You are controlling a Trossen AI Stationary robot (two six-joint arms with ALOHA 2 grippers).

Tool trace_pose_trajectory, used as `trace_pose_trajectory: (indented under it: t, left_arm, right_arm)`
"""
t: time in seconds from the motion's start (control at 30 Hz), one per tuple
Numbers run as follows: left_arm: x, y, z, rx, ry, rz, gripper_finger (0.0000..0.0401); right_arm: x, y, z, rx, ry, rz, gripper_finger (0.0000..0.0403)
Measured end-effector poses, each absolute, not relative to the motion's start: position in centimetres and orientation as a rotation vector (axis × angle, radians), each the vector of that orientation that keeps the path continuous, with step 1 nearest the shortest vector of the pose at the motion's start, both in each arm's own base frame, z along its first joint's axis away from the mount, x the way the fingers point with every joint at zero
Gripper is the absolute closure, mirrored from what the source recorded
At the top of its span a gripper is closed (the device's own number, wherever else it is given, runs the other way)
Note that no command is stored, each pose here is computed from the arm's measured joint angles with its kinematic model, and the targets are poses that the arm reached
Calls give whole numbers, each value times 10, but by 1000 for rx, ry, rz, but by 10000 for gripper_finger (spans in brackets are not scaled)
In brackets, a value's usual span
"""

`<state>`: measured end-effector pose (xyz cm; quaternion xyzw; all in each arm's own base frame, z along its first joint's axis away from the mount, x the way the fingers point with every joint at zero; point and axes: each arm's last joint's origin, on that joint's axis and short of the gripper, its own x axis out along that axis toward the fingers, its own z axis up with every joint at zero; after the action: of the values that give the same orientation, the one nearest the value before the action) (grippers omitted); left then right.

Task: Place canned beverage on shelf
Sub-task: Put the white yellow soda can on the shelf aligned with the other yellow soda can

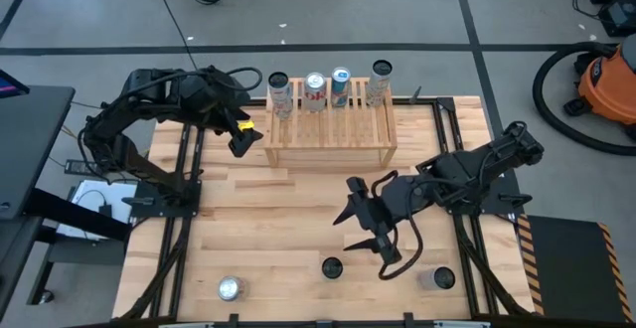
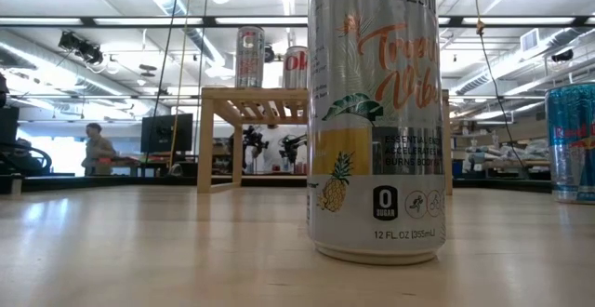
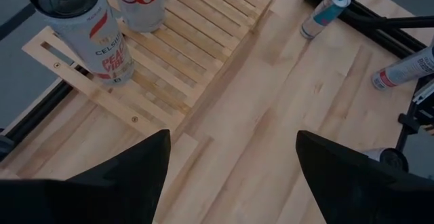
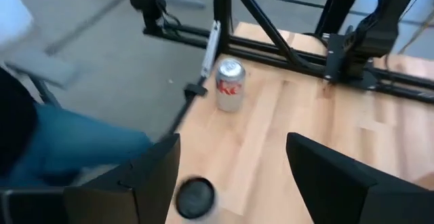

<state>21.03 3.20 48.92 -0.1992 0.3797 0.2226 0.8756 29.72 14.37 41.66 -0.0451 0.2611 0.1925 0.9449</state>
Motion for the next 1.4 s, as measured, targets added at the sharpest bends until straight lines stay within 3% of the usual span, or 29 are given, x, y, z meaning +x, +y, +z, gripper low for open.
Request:
trace_pose_trajectory:
  t: [0.2,0.57,0.73,0.93,1.4]
  left_arm:
    - [210,32,489,-409,793,471,80]
    - [210,32,489,-361,805,451,80]
    - [210,32,489,-354,811,448,80]
    - [210,32,489,-352,813,447,80]
    - [210,32,489,-352,814,446,80]
  right_arm:
    - [297,142,416,-188,525,319,90]
    - [309,151,386,-103,709,310,20]
    - [320,163,372,5,766,389,16]
    - [333,181,345,-21,840,411,18]
    - [365,204,273,-68,1001,246,19]
